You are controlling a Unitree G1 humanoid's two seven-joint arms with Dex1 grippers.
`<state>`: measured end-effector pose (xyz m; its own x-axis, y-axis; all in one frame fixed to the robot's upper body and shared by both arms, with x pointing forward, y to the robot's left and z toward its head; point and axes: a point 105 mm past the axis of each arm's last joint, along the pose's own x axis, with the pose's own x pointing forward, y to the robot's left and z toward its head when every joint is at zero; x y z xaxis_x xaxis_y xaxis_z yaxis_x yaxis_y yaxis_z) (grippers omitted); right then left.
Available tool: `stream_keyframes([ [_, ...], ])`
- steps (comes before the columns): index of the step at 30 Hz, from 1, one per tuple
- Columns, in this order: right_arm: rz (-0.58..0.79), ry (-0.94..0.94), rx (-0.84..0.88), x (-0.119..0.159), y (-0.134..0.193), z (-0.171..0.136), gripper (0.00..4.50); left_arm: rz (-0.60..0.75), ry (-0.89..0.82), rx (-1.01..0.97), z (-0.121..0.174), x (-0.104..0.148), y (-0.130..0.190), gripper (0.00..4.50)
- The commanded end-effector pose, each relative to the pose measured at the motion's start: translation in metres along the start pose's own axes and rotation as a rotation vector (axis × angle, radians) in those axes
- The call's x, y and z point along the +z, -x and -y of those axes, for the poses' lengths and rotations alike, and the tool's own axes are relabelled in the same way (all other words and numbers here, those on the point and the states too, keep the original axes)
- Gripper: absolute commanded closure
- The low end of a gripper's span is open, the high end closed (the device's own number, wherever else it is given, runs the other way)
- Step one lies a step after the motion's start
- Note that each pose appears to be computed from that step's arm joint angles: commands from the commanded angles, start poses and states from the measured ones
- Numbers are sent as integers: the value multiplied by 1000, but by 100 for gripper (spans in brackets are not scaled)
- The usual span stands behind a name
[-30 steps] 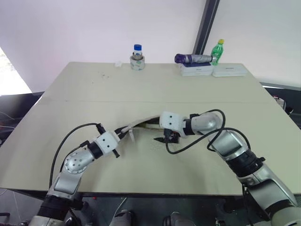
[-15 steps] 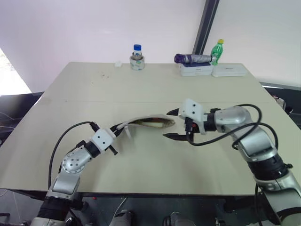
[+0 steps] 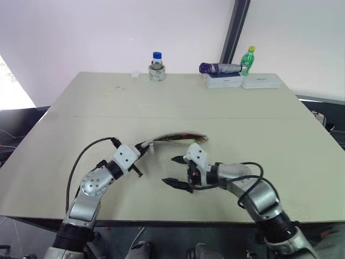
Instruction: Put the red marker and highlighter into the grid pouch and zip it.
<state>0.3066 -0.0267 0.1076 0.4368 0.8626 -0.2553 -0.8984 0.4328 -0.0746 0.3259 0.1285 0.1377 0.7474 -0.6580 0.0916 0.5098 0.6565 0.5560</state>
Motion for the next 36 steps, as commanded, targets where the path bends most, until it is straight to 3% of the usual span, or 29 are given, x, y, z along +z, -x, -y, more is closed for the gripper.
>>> stream_keyframes([
  [1, 78, 6, -81, 17, -17, 13, 14, 36, -47, -40, 3, 14, -1, 450],
  [8, 170, -81, -44, 30, -33, 3, 14, 29, -70, -53, 5, 14, -1, 450],
  [9, 167, -71, -44, 29, -34, 3, 37, 29, -71, -53, 6, 14, -1, 450],
  [11, 199, -108, -25, 34, -35, 0, 95, 28, -71, -49, 5, 14, -1, 450],
  [16, 206, -126, -15, 36, -36, -2, 364, 24, -73, -39, 4, 12, -1, 450],
  [18, 201, -127, -12, 35, -35, -2, 435, 22, -73, -38, 3, 12, 0, 450],
  [25, 168, -94, -46, 28, -17, 9, 435, -10, -100, -8, -4, 4, 7, 450],
  [36, -71, 11, -175, -24, 62, 61, 435, -90, -152, -25, -21, -21, 47, 450],
])
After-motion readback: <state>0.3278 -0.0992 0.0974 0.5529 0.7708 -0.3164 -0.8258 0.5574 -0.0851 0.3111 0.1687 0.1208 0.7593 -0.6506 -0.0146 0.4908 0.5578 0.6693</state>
